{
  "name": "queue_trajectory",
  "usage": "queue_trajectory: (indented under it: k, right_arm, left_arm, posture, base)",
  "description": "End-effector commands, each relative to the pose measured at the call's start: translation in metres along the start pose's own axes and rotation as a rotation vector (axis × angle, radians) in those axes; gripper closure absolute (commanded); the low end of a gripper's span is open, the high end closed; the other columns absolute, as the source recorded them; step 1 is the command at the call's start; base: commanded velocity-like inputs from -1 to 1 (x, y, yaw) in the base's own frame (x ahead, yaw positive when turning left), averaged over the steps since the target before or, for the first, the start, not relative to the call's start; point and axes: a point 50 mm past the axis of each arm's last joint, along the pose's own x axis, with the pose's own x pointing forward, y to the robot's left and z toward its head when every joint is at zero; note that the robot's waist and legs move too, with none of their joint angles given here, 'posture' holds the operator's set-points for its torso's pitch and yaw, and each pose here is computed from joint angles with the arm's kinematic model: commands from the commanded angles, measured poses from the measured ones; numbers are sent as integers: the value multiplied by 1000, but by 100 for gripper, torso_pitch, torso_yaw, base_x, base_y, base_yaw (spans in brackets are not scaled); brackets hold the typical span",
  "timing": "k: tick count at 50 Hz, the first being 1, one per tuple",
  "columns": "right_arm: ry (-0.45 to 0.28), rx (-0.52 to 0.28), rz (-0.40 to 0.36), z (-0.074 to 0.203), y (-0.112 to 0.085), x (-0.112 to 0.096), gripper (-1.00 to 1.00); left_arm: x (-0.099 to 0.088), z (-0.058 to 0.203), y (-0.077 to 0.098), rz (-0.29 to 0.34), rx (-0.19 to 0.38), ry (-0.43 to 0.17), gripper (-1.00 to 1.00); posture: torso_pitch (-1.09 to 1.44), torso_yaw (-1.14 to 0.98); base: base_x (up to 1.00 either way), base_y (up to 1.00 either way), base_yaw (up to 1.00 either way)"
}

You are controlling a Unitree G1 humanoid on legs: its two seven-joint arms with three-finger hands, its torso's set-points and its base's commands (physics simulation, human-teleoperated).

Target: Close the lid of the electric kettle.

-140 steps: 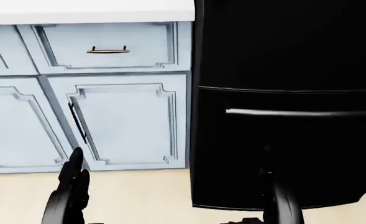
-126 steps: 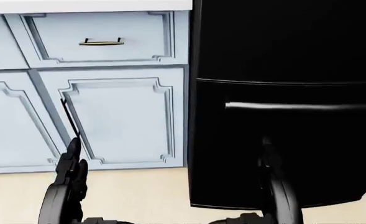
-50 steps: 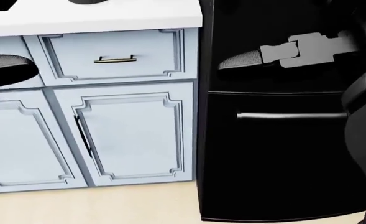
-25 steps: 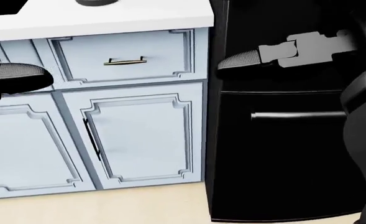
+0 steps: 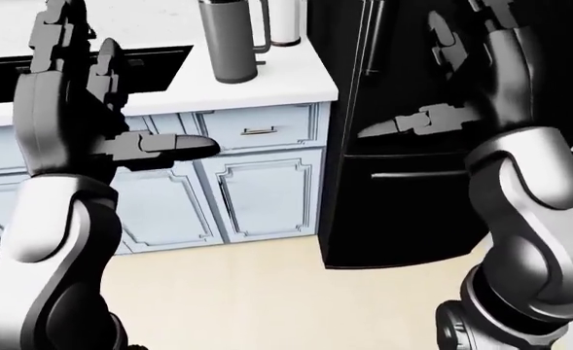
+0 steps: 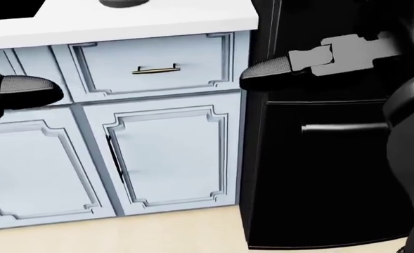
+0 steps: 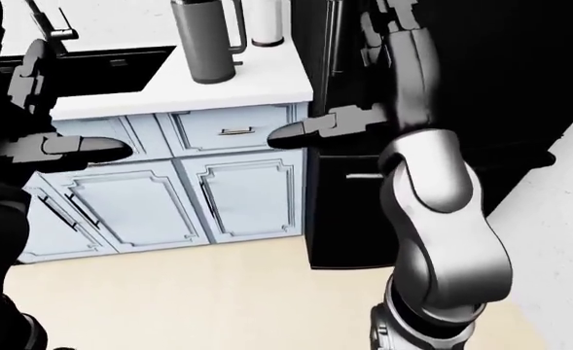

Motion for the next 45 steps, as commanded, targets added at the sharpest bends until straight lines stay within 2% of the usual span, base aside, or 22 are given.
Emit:
queue_trajectory:
  k: [1,32,38,42,45]
  right_arm:
    - [-53,-10,-11,10,-3,0,-100]
    - [-55,-1,-4,6,-2,0,-100]
    - [-63,24,-4,9,-2,-1,-100]
    - [-61,9,-4,9,-1,-2,-100]
    - [-62,6,-6,9,-2,-2,-100]
  left_arm:
    - [0,10,0,4,1,-57,-100]
    - [2,4,-3,4,8,-55,-100]
    - [3,9,-2,5,14,-61,-100]
    - [6,13,-3,7,15,-68,-100]
    - [3,17,-3,13,-10,-79,-100]
  posture:
    - [0,0]
    - [0,0]
    - [0,0]
    - [0,0]
    - [0,0]
  base:
    - [0,23,0]
    - [0,31,0]
    - [0,43,0]
    - [0,42,0]
    - [0,42,0]
